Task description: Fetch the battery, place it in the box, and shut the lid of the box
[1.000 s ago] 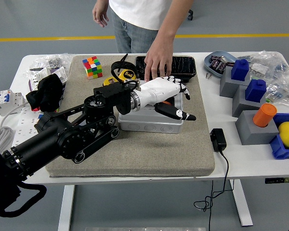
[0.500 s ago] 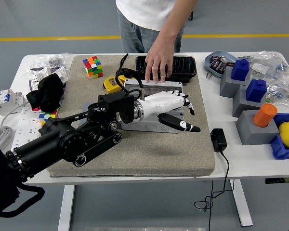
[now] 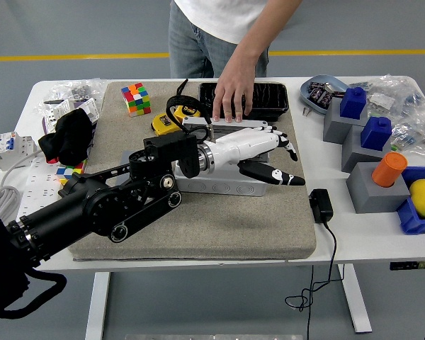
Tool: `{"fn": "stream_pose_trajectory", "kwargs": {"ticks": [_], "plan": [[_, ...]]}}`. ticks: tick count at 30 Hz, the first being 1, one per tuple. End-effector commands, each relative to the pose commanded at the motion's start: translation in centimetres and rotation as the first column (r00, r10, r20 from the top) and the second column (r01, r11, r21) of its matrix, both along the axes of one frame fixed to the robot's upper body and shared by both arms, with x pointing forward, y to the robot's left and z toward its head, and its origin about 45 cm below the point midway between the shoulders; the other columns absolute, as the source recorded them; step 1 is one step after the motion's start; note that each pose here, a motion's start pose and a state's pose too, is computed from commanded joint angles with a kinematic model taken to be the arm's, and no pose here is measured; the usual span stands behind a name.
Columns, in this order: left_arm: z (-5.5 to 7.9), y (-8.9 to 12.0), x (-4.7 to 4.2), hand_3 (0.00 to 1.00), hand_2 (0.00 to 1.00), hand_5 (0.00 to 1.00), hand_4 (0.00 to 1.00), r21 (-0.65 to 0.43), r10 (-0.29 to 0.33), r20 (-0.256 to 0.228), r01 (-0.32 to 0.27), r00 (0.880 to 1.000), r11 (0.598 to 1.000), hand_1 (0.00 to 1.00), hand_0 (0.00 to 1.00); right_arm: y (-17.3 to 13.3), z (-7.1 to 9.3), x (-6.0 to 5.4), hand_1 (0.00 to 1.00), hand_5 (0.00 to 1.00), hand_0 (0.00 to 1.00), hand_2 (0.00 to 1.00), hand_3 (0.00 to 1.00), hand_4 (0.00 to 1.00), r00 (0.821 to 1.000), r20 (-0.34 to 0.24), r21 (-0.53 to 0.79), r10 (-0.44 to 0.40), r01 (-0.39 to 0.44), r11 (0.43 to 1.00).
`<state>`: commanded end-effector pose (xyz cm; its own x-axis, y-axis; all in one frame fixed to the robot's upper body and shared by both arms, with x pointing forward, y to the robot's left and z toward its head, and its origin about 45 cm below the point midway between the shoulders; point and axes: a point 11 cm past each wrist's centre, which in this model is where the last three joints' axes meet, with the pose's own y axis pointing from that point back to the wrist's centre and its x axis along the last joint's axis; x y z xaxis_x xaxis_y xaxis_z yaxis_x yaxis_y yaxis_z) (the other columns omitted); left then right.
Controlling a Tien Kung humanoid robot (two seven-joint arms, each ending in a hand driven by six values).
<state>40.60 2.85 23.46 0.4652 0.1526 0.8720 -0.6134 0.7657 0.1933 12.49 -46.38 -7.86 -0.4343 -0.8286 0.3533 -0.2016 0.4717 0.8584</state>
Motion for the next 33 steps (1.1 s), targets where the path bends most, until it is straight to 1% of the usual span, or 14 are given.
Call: {"fn": "stream_pose_trajectory", "kwargs": {"ticks": [3, 5, 7, 10, 11, 15, 18, 19, 21, 23, 27, 29, 31, 33], "plan": [[1.8, 0.5, 0.43, 0.728, 0.812, 0.998, 0.998, -0.049, 0.009, 0.093, -0.005, 0.996, 0.999, 0.902, 0.95, 0.1, 0.0, 0.0, 0.798, 0.998, 0.831, 0.771, 0.823, 0.998, 1.0, 0.0, 0.0, 0.0, 0.0, 1.0], [3.8, 0.8, 0.68, 0.808, 0.844, 0.998, 0.998, -0.102, 0.018, 0.205, 0.003, 0.979, 0.995, 0.902, 0.903, 0.1, -0.1, -0.2, 0.798, 0.998, 0.831, 0.77, 0.821, 0.998, 1.0, -0.002, 0.002, -0.002, 0.002, 1.0], [5.6, 1.6, 0.9, 0.808, 0.844, 0.998, 0.998, -0.148, 0.042, 0.324, 0.007, 0.945, 0.989, 0.902, 0.903, 0.1, -0.1, -0.3, 0.798, 0.998, 0.831, 0.77, 0.821, 0.998, 1.0, -0.004, 0.003, -0.004, 0.004, 1.0], [6.9, 3.3, 1.26, 0.808, 0.844, 0.998, 0.998, -0.173, 0.108, 0.435, -0.035, 0.894, 0.984, 0.902, 0.903, 0.2, -0.2, -0.5, 0.798, 0.998, 0.831, 0.77, 0.821, 0.998, 1.0, -0.005, 0.004, -0.008, 0.008, 1.0], [7.1, 4.5, 1.52, 0.966, 0.998, 0.998, 0.998, -0.19, 0.161, 0.466, -0.079, 0.87, 0.979, 0.998, 0.998, 0.2, -0.3, -0.6, 0.798, 0.998, 0.83, 0.77, 0.822, 0.998, 1.0, -0.007, 0.006, -0.01, 0.01, 1.0], [7.4, 8.4, 2.33, 0.966, 0.998, 0.998, 0.998, -0.27, 0.327, 0.463, -0.22, 0.824, 0.937, 0.998, 0.998, 0.4, -0.4, -0.7, 0.798, 0.998, 0.83, 0.77, 0.822, 0.998, 1.0, -0.008, 0.008, -0.016, 0.016, 1.0], [7.4, 12.1, 2.46, 0.998, 0.998, 0.998, 0.998, -0.362, 0.468, 0.427, -0.328, 0.774, 0.873, 0.998, 0.998, 0.4, -0.4, -0.8, 0.798, 0.998, 0.829, 0.773, 0.822, 0.998, 1.0, -0.01, 0.008, -0.019, 0.019, 1.0], [7.4, 13.9, 2.22, 0.998, 0.998, 0.998, 0.998, -0.405, 0.529, 0.414, -0.371, 0.741, 0.836, 0.998, 0.998, 0.4, -0.4, -0.9, 0.798, 0.998, 0.829, 0.773, 0.822, 0.998, 1.0, -0.01, 0.004, -0.021, 0.021, 1.0], [7.5, 16.5, 2.1, 0.998, 0.998, 0.998, 0.998, -0.453, 0.606, 0.394, -0.428, 0.691, 0.782, 0.998, 0.998, 0.3, -0.4, -0.9, 0.798, 0.998, 0.829, 0.773, 0.822, 0.998, 1.0, -0.011, 0.001, -0.023, 0.023, 1.0], [7.5, 19.7, 1.68, 0.998, 0.998, 0.998, 0.998, -0.508, 0.697, 0.368, -0.495, 0.615, 0.705, 0.998, 0.998, 0.2, -0.3, -0.9, 0.805, 0.998, 0.83, 0.778, 0.821, 0.998, 1.0, -0.012, -0.008, -0.025, 0.025, 1.0], [7.0, 26.5, 0.02, 0.998, 0.998, 0.998, 0.998, -0.593, 0.843, 0.318, -0.603, 0.434, 0.534, 0.998, 0.998, 0.1, -0.2, -0.8, 0.805, 0.998, 0.83, 0.778, 0.821, 0.998, 1.0, -0.01, -0.029, -0.028, 0.028, 0.999], [6.5, 30.1, -0.88, 0.998, 0.998, 0.998, 0.998, -0.625, 0.896, 0.256, -0.645, 0.364, 0.44, 0.998, 0.998, 0.0, -0.2, -0.9, 0.814, 0.998, 0.832, 0.786, 0.823, 0.998, 0.999, -0.012, -0.034, -0.031, 0.031, 0.999], [6.0, 32.6, -1.49, 0.998, 0.998, 0.998, 0.998, -0.649, 0.928, 0.183, -0.67, 0.323, 0.361, 0.998, 0.998, 0.0, -0.2, -1.0, 0.814, 0.998, 0.832, 0.786, 0.823, 0.998, 0.999, -0.013, -0.036, -0.033, 0.033, 0.999], [5.1, 34.3, -2.02, 0.998, 0.998, 0.998, 0.998, -0.648, 0.942, 0.122, -0.694, 0.313, 0.314, 0.998, 0.998, -0.1, -0.2, -1.0, 0.814, 0.998, 0.832, 0.786, 0.823, 0.998, 0.999, -0.014, -0.038, -0.034, 0.034, 0.999]]}}
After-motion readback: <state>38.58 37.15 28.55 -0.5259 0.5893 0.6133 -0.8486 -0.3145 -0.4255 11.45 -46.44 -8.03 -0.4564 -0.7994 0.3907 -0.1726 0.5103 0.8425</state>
